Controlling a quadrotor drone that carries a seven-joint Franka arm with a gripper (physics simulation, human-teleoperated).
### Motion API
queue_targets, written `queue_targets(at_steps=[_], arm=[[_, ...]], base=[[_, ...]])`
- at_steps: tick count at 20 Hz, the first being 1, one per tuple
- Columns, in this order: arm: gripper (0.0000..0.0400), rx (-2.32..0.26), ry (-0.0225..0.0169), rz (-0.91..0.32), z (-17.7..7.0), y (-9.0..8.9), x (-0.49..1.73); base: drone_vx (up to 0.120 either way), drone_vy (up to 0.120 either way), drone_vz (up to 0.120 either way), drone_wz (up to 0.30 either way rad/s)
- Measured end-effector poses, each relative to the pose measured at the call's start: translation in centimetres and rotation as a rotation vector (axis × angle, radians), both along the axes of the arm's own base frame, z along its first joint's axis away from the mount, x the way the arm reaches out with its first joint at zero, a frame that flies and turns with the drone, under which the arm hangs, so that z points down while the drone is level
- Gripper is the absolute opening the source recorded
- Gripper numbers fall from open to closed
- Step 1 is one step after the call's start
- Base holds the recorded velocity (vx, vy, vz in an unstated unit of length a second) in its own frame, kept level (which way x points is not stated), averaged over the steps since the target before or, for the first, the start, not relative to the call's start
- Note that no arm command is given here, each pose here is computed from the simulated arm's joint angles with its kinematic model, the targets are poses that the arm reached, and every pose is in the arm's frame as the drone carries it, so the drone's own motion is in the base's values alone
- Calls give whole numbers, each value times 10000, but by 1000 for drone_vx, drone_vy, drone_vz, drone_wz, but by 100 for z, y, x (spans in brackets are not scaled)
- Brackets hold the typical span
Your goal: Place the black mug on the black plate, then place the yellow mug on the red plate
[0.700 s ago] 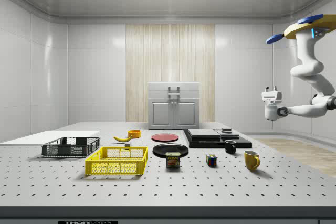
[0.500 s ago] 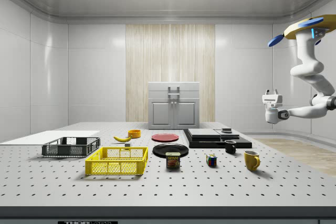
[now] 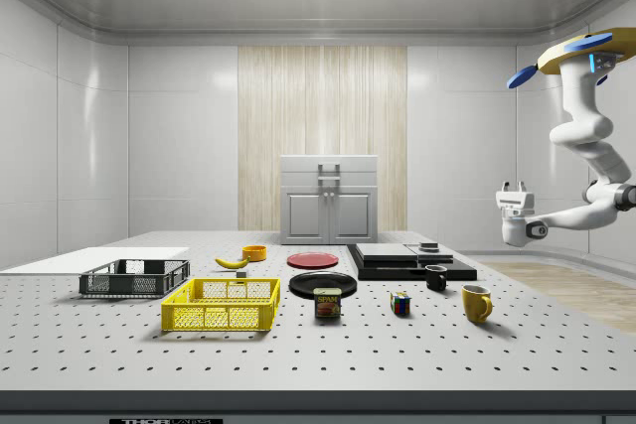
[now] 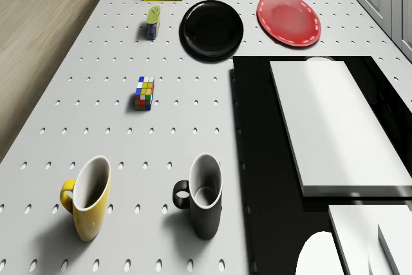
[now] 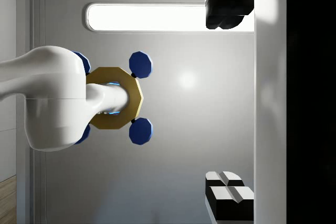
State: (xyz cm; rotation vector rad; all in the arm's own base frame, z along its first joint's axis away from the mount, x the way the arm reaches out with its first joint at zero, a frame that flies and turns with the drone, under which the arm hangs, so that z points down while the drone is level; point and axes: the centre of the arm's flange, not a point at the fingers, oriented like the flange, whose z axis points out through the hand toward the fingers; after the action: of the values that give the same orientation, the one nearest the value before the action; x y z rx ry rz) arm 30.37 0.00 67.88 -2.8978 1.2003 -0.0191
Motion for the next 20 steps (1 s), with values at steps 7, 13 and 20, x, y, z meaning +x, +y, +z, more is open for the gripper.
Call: queue_targets(at_steps=[7,13,20], arm=[[400,-1,-54,0,100,0,5],[400,-3,-100,0,119,1,3],[400,-11,-153,0,124,1,-2]], base=[[120,0,0,0],[120,0,0,0],[120,0,0,0]])
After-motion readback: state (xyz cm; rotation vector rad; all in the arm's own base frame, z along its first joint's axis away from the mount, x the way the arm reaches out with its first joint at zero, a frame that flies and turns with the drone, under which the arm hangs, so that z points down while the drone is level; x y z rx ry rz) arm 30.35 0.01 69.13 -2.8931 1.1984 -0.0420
